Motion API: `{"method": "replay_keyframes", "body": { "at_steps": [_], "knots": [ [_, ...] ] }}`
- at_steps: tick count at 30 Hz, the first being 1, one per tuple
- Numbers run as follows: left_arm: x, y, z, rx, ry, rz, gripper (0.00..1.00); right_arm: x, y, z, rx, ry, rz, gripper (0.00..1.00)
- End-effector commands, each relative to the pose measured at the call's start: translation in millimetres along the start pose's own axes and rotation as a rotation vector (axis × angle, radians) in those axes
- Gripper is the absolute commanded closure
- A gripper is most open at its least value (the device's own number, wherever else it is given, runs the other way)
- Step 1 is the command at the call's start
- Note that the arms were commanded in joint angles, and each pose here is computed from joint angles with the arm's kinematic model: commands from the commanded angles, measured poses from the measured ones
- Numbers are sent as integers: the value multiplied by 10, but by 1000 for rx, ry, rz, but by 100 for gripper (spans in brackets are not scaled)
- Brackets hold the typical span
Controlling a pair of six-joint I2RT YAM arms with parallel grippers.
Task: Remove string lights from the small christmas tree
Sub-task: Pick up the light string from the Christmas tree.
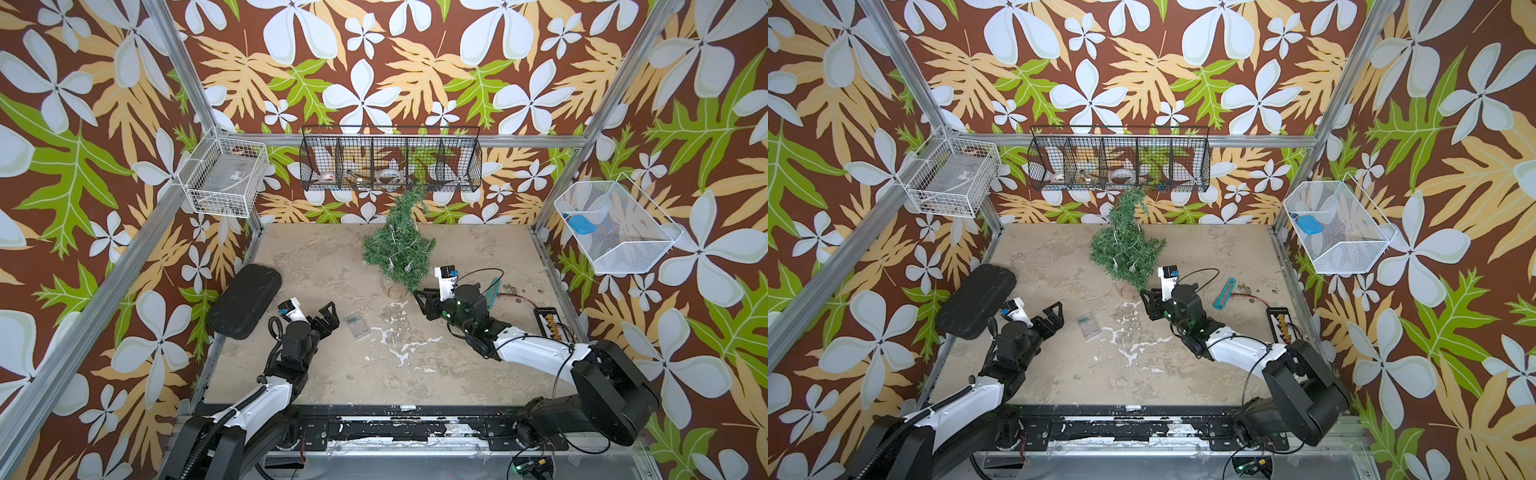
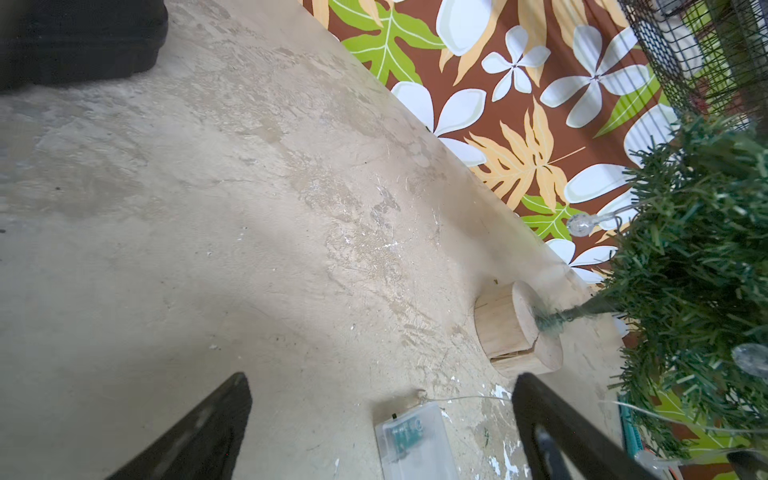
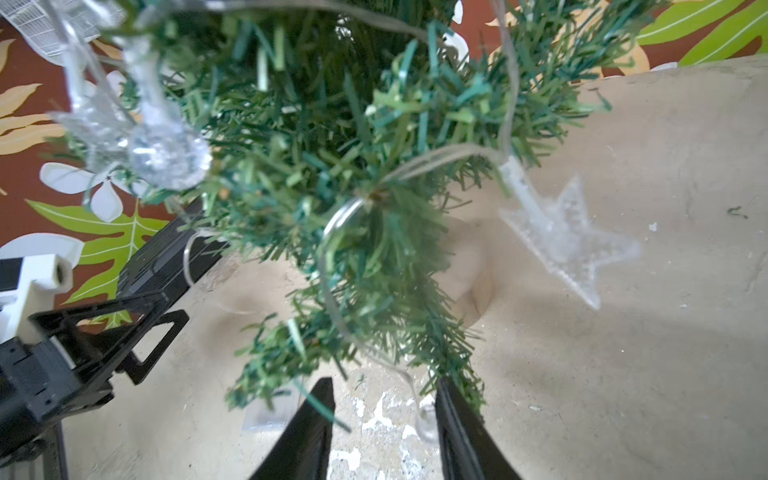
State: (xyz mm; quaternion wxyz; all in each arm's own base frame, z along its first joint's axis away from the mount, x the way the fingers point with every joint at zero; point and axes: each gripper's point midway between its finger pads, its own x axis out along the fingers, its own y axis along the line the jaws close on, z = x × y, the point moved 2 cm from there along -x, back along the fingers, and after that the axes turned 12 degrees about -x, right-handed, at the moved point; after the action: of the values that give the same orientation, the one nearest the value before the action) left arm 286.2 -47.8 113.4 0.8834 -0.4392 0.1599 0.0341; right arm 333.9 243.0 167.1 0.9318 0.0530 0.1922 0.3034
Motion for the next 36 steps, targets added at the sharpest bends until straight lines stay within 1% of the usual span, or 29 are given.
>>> {"method": "replay_keyframes", "body": {
  "at_steps": [1,3,6,11,15,20,24,27,30,33,36],
  "knots": [
    [-35,-121,75,-34,-43,-77,0,70,-26,122,-17,-48,-22,58],
    [-48,-119,73,-30,-48,-87,0,116,-45,99,-16,-42,-30,59],
    [-48,-106,84,-29,-56,-79,0,157,-77,65,-12,-36,-48,64],
    [-35,-73,76,-27,-55,-61,0,123,-62,60,-4,-42,-37,87],
    [-31,-59,67,-24,-52,-55,0,21,-27,82,5,-44,-30,100],
    [-16,-72,53,-29,-43,-62,1,-217,18,183,1,-61,-23,100],
    [-8,-74,54,-35,-43,-63,1,-435,42,376,-31,-89,-36,100],
    [-7,-70,43,-34,-39,-64,1,-586,10,628,-61,-116,-95,100],
    [-12,-74,35,-41,-37,-72,1,-717,-107,912,-84,-122,-196,100],
    [-12,-80,20,-40,-28,-78,2,-824,-329,1213,-47,-136,-251,100],
    [-15,-84,25,-46,-30,-81,2,-930,-542,1495,-40,-184,-311,100]
  ]
}}
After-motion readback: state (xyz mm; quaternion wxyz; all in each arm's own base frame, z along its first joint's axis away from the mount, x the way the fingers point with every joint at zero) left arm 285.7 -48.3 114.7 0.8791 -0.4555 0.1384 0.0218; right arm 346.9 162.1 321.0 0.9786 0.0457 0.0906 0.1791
